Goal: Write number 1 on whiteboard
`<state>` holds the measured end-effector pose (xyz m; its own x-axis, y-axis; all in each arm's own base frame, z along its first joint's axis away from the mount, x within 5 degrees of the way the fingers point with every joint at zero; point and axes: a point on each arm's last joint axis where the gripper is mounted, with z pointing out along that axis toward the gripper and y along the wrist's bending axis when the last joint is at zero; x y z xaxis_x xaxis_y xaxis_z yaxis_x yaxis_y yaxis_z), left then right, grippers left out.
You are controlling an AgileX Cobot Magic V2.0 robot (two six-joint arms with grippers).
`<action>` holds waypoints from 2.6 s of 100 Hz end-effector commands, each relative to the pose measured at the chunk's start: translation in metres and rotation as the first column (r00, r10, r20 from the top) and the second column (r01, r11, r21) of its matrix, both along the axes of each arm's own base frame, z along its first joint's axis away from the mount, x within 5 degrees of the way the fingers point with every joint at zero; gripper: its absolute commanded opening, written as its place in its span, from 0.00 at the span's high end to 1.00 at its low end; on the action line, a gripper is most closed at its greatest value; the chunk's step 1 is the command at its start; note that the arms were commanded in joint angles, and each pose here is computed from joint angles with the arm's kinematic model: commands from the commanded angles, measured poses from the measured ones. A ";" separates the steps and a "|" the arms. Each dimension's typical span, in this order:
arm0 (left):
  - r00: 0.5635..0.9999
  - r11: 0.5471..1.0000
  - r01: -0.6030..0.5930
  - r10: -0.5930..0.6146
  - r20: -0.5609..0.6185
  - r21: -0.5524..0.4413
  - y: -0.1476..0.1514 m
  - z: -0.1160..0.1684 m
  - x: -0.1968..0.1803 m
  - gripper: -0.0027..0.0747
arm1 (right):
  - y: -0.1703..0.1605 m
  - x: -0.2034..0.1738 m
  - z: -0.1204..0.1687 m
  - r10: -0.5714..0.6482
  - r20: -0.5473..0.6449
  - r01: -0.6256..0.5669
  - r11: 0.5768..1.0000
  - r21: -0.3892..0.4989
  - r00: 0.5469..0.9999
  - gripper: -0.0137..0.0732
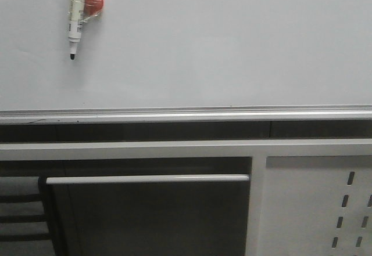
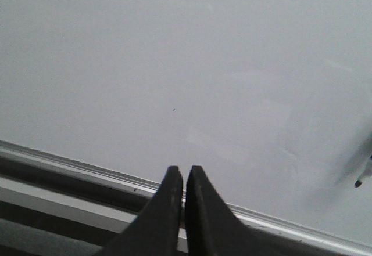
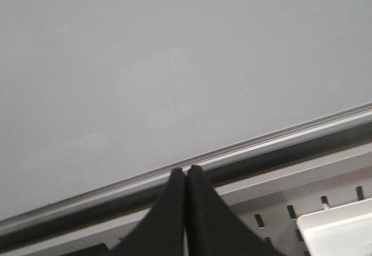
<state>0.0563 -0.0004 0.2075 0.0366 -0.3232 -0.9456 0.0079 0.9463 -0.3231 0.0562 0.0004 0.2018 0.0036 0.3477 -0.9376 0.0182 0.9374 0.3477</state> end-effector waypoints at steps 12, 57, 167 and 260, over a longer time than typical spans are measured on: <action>0.999 0.962 0.003 0.012 0.053 -0.272 0.002 -0.005 0.000 0.99 | -0.006 -0.001 0.004 -0.071 0.122 0.049 0.984 0.173 0.990 0.92; 0.989 0.988 0.138 -0.141 -0.043 -0.068 -0.012 0.067 0.001 0.99 | 0.016 0.003 0.055 0.173 -0.146 -0.152 0.978 0.145 0.974 0.90; 0.714 0.714 0.695 -0.671 -0.200 0.085 -0.077 0.115 0.129 0.43 | 0.022 0.065 0.106 0.296 -0.378 -0.310 0.950 0.025 0.877 0.34; 0.745 0.713 0.660 -0.581 -0.326 0.236 -0.132 0.111 0.187 0.75 | 0.023 0.065 0.106 0.300 -0.381 -0.314 0.949 0.027 0.875 0.34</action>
